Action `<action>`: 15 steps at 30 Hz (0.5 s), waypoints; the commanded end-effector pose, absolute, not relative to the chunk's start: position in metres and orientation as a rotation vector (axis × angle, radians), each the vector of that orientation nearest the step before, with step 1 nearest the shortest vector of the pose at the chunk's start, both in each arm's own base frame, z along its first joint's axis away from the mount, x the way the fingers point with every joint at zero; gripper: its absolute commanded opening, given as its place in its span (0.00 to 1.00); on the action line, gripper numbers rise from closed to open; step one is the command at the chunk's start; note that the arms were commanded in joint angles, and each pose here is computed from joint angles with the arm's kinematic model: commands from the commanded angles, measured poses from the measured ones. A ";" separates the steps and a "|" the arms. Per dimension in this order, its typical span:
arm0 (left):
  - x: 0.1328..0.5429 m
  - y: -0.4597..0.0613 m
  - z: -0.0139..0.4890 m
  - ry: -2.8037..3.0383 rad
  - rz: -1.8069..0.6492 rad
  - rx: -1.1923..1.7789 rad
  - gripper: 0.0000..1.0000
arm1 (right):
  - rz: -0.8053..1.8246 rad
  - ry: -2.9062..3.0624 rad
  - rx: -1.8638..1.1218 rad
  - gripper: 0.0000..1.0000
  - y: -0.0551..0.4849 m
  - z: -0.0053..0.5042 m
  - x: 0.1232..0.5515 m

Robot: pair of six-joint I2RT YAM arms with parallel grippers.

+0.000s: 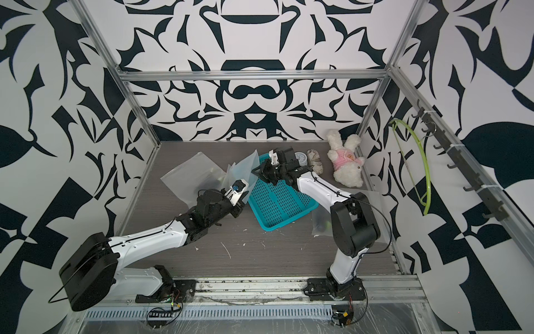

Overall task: Place the eggplant in a zip-top bag and seal the zipper
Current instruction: Adjust the zipper food storage bag at the center of the board.

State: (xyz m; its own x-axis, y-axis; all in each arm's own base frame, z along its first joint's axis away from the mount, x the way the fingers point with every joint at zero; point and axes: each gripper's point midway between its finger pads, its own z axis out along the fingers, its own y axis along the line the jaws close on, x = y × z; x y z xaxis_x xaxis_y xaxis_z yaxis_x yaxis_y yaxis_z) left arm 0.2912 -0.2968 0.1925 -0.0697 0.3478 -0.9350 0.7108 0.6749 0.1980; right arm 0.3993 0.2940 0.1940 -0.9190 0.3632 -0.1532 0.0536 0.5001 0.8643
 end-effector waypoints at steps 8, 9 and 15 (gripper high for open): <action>0.303 -0.299 0.203 1.662 -0.257 0.938 0.00 | 1.365 2.318 0.233 0.37 0.274 0.246 0.378; 0.305 -0.299 0.203 1.665 -0.249 0.936 0.00 | 1.377 2.312 0.249 0.38 0.273 0.247 0.376; 0.314 -0.305 0.207 1.649 -0.167 0.964 0.00 | 1.469 2.313 0.303 0.38 0.274 0.250 0.359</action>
